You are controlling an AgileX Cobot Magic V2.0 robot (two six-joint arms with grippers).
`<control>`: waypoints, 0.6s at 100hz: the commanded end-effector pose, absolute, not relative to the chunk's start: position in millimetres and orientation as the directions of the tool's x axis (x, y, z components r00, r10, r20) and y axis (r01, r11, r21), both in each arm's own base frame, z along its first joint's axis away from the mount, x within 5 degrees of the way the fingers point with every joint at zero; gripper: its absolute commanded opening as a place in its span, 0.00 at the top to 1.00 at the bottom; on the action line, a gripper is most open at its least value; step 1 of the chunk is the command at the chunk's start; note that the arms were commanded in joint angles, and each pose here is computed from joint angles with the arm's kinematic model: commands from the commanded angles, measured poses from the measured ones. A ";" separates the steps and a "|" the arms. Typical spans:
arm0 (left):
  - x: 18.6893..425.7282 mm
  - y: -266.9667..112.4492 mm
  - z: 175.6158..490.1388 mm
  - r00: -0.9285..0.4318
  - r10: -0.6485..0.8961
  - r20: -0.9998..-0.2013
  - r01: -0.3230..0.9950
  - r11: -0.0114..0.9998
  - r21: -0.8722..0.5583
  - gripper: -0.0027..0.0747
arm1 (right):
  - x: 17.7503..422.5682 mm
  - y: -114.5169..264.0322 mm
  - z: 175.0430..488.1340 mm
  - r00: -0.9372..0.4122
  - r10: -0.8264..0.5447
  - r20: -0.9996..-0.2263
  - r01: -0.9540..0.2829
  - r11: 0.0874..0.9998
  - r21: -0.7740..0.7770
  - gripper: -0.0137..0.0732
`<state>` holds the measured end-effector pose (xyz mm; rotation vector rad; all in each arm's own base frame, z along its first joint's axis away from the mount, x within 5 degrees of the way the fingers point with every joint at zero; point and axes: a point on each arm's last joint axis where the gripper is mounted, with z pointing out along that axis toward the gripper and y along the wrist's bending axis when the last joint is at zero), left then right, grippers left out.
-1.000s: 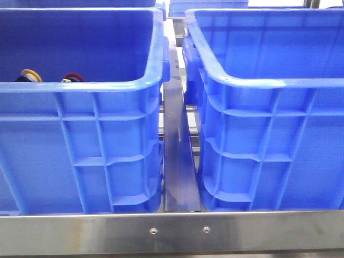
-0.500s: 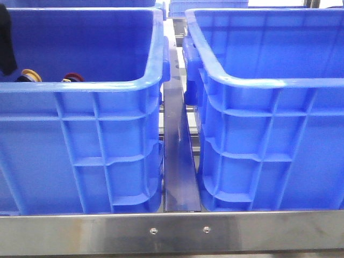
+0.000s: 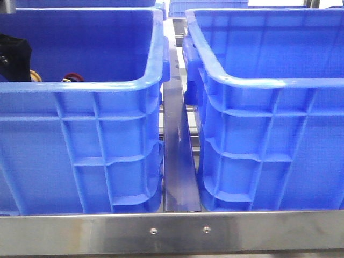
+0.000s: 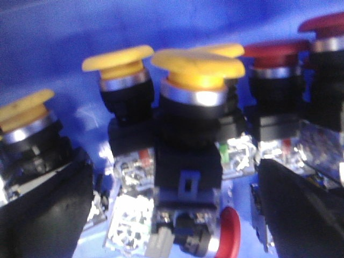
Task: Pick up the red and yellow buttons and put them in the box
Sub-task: 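Close the left gripper on the yellow-capped button and lift it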
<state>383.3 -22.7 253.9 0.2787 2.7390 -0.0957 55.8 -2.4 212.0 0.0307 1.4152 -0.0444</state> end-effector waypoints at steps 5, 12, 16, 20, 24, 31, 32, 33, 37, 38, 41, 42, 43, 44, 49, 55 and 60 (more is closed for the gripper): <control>385.2 -23.7 273.5 -0.879 0.155 -0.452 0.198 0.979 -0.048 0.21 | 52.8 -1.6 218.2 0.241 -0.024 -0.970 0.045 0.999 -0.014 0.92; 386.3 -24.2 270.2 -0.884 0.152 -0.443 0.196 0.979 -0.055 0.21 | 52.8 -1.6 218.2 0.241 -0.024 -0.970 0.045 0.999 -0.014 0.92; 386.9 -24.2 269.3 -0.884 0.151 -0.443 0.196 0.979 -0.055 0.21 | 52.8 -1.6 218.2 0.241 -0.024 -0.970 0.045 0.999 -0.014 0.92; 387.2 -24.2 268.6 -0.884 0.151 -0.442 0.195 0.979 -0.055 0.21 | 52.8 -1.6 218.2 0.241 -0.024 -0.970 0.045 0.999 -0.014 0.92; 387.2 -24.2 268.6 -0.884 0.151 -0.442 0.195 0.979 -0.055 0.21 | 52.8 -1.6 218.2 0.241 -0.024 -0.970 0.045 0.999 -0.014 0.92; 387.3 -24.1 268.7 -0.884 0.151 -0.443 0.195 0.979 -0.055 0.22 | 52.8 -1.6 218.2 0.241 -0.024 -0.970 0.045 0.999 -0.014 0.92; 387.5 -24.1 268.7 -0.883 0.151 -0.445 0.195 0.979 -0.055 0.22 | 52.8 -1.6 218.2 0.241 -0.024 -0.970 0.045 0.999 -0.014 0.92; 387.7 -24.1 268.8 -0.882 0.151 -0.447 0.195 0.979 -0.054 0.23 | 52.8 -1.6 218.2 0.241 -0.024 -0.970 0.045 0.999 -0.014 0.92; 388.0 -24.1 269.0 -0.880 0.150 -0.451 0.194 0.979 -0.053 0.26 | 52.8 -1.6 218.2 0.241 -0.024 -0.970 0.045 0.999 -0.014 0.92; 388.2 -24.1 269.1 -0.879 0.150 -0.452 0.194 0.980 -0.053 0.28 | 52.8 -1.6 218.2 0.241 -0.024 -0.970 0.045 0.999 -0.014 0.92; 388.2 -24.1 269.1 -0.879 0.150 -0.453 0.194 0.980 -0.053 0.30 | 52.8 -1.6 218.2 0.241 -0.024 -0.970 0.045 0.999 -0.014 0.92; 388.4 -23.9 269.2 -0.878 0.151 -0.455 0.195 0.980 -0.050 0.33 | 52.8 -1.6 218.2 0.241 -0.024 -0.970 0.045 0.999 -0.014 0.92; 388.4 -23.9 269.1 -0.878 0.151 -0.454 0.195 0.980 -0.050 0.35 | 52.8 -1.6 218.2 0.241 -0.024 -0.970 0.045 0.999 -0.014 0.92; 388.4 -23.7 269.1 -0.878 0.153 -0.454 0.195 0.980 -0.047 0.37 | 52.8 -1.6 218.2 0.241 -0.024 -0.970 0.045 0.999 -0.014 0.92; 388.7 -23.4 269.2 -0.876 0.155 -0.457 0.196 0.980 -0.042 0.44 | 52.8 -1.6 218.2 0.241 -0.024 -0.970 0.045 0.999 -0.014 0.92; 389.1 -23.2 269.4 -0.874 0.156 -0.461 0.196 0.980 -0.040 0.55 | 52.8 -1.6 218.2 0.241 -0.024 -0.970 0.045 0.999 -0.014 0.92; 389.4 -23.2 269.6 -0.872 0.155 -0.464 0.195 0.980 -0.039 0.63 | 52.8 -1.6 218.2 0.241 -0.024 -0.970 0.045 0.999 -0.014 0.92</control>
